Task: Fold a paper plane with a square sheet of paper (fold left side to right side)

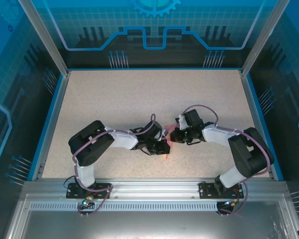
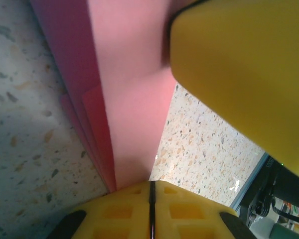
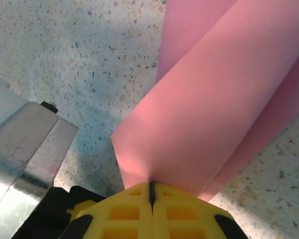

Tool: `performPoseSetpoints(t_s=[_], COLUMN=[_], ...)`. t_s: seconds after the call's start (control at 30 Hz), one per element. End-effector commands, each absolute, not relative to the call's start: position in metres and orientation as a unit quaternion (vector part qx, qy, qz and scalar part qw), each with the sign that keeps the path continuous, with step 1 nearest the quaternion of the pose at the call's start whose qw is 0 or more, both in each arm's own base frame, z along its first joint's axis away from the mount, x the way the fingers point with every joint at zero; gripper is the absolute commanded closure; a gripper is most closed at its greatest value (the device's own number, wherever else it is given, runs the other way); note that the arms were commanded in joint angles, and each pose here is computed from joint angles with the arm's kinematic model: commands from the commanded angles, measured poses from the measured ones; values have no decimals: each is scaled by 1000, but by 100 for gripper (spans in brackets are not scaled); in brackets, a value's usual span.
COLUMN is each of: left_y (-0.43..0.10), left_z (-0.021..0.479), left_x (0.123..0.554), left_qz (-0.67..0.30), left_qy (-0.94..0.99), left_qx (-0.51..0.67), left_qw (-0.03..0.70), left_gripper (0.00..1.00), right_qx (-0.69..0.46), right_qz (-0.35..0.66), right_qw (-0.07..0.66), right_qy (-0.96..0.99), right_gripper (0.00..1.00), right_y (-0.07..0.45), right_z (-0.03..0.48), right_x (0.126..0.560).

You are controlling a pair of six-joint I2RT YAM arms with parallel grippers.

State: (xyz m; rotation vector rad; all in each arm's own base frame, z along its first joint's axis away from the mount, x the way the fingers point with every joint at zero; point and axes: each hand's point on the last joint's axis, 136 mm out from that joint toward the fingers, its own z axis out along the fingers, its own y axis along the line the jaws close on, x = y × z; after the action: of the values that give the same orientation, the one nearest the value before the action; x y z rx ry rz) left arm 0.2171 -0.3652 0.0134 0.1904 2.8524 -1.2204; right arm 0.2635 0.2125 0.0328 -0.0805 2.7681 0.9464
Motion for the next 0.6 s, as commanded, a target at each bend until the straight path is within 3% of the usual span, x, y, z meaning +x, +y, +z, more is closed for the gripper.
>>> performPoseSetpoints(t_s=[0.0,0.57], left_y=[-343,-340], left_z=[-25,-27], left_x=[195,192], left_qz=[-325,-321], left_qy=[944,945], left_qx=[49,49], left_qw=[-22,-26], left_gripper=[90,91], right_qx=[-40,-37], right_qz=[312,255], right_qw=[114,111], right_qy=[942,960], right_gripper=[96,96], right_y=[215,197], right_z=[29,5], right_x=[267,279])
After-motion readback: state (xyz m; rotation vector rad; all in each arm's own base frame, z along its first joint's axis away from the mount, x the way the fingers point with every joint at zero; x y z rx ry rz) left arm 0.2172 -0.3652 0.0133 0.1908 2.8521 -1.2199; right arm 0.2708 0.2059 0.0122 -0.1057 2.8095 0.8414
